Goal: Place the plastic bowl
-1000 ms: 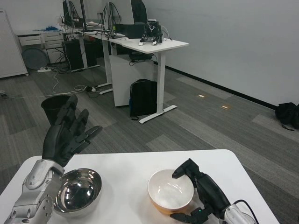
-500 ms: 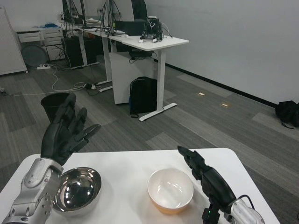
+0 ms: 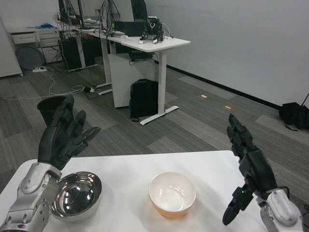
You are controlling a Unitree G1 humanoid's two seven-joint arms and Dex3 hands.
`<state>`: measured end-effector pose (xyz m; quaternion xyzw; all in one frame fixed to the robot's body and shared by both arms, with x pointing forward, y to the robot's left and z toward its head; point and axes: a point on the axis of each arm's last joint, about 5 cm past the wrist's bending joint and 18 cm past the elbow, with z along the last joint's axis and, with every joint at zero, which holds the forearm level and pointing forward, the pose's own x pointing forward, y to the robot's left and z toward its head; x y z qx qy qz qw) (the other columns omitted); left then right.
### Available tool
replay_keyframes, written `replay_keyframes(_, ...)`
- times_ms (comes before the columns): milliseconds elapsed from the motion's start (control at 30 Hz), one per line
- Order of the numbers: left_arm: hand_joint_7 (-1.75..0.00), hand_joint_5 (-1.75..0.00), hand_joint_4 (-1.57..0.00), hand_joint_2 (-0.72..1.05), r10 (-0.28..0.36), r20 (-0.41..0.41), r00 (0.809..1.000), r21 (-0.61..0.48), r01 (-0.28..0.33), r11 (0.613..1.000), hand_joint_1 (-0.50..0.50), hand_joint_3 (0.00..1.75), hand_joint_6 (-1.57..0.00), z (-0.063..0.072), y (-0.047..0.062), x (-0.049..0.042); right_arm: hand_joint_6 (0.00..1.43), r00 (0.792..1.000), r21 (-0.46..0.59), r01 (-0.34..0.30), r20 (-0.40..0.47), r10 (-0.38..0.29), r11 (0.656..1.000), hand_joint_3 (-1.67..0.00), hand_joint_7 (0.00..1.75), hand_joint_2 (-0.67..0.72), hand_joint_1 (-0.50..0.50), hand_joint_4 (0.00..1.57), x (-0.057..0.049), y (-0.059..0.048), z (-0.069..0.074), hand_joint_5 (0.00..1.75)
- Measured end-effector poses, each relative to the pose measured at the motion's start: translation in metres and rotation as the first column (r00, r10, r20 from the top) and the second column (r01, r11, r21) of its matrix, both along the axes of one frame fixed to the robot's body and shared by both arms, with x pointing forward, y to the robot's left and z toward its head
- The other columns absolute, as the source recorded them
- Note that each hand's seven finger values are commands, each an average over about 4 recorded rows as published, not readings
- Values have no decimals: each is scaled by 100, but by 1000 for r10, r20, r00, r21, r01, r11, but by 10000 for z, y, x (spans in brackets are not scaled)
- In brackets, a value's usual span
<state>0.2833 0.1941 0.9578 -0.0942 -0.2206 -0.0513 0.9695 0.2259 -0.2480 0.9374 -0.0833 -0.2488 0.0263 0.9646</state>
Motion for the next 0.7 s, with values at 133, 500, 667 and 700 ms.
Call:
replay_keyframes(133, 0, 0, -30, 78, 1, -7, 1000, -1, -1, 1000, -32, 0, -8, -11, 2, 4, 0, 996, -5, 18, 92, -18, 1000, 0, 0, 60, -43, 0, -27, -15, 217, 0)
replay_keyframes(500, 0, 0, -30, 78, -23, -13, 1000, -3, 23, 1000, -34, 0, -8, 3, -55, 72, 0, 940, 18, 33, 340, -37, 999, 0, 0, 53, -42, 0, 88, 208, 624, 0)
replay_keyframes(667, 0, 0, -30, 78, -26, -14, 1000, -1, 26, 1000, -34, 0, -8, 3, -62, 78, 0, 930, -1, -16, 366, 15, 1000, 0, 0, 52, -43, 0, 157, 306, 691, 0)
replay_keyframes(700, 0, 0, -30, 78, -26, -14, 1000, -1, 26, 1000, -34, 2, -8, 3, -62, 78, 0, 928, -2, -20, 372, 20, 1000, 0, 0, 50, -44, 0, 167, 316, 704, 0)
